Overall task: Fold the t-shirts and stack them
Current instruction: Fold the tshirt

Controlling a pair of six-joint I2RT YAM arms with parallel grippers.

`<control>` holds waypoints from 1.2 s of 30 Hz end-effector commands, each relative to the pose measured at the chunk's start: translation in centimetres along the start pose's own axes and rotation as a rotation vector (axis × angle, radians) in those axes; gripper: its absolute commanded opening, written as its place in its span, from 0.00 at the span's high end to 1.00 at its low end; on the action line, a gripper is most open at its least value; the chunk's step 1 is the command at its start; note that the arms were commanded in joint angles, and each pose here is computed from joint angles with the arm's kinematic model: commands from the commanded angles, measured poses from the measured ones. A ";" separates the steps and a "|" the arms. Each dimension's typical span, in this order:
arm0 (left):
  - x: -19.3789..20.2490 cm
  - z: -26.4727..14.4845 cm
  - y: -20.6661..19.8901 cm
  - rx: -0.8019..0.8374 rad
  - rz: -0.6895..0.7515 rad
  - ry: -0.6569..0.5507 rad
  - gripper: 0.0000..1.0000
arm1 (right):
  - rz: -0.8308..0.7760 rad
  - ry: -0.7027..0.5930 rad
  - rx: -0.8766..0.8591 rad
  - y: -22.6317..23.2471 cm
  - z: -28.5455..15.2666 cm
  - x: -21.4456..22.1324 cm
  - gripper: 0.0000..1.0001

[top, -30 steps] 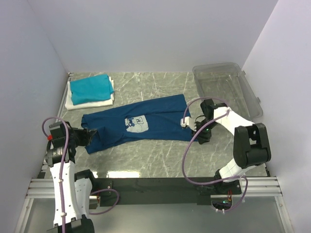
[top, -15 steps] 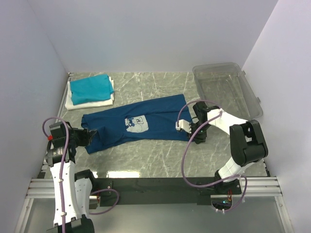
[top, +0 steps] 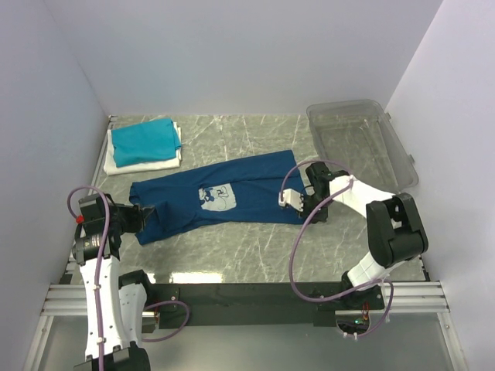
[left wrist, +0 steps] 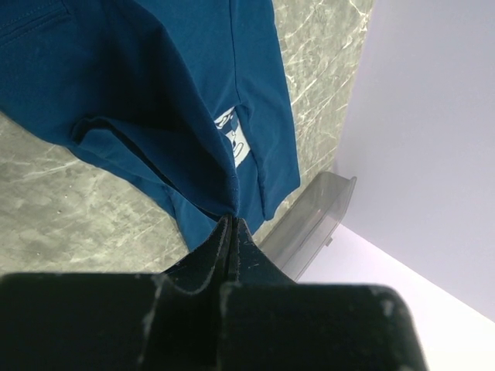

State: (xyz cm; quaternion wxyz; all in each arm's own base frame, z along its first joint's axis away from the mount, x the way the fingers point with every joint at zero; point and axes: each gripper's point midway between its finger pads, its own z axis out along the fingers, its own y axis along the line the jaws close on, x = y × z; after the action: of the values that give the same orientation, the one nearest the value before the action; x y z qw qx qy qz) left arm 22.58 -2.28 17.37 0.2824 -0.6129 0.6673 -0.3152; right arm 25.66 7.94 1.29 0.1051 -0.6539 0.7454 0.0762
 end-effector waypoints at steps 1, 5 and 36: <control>-0.4 -0.1 -1.0 0.030 0.024 -0.015 1.00 | 0.054 -0.075 -0.076 0.7 -2.1 -1.3 1.00; -0.8 -0.2 -2.0 0.039 0.045 -0.026 1.00 | 0.053 -0.152 -0.144 0.9 -4.7 -2.8 1.00; -6.8 5.3 -8.3 0.038 0.094 -0.132 1.00 | 0.447 -0.186 -0.117 -10.8 -4.5 -4.6 1.00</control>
State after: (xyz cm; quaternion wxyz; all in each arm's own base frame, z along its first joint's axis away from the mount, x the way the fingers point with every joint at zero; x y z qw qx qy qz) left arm 30.42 2.24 17.32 0.2932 -0.6205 0.6748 -0.2714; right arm 35.00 9.69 6.35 0.0968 -0.4806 0.8447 0.2148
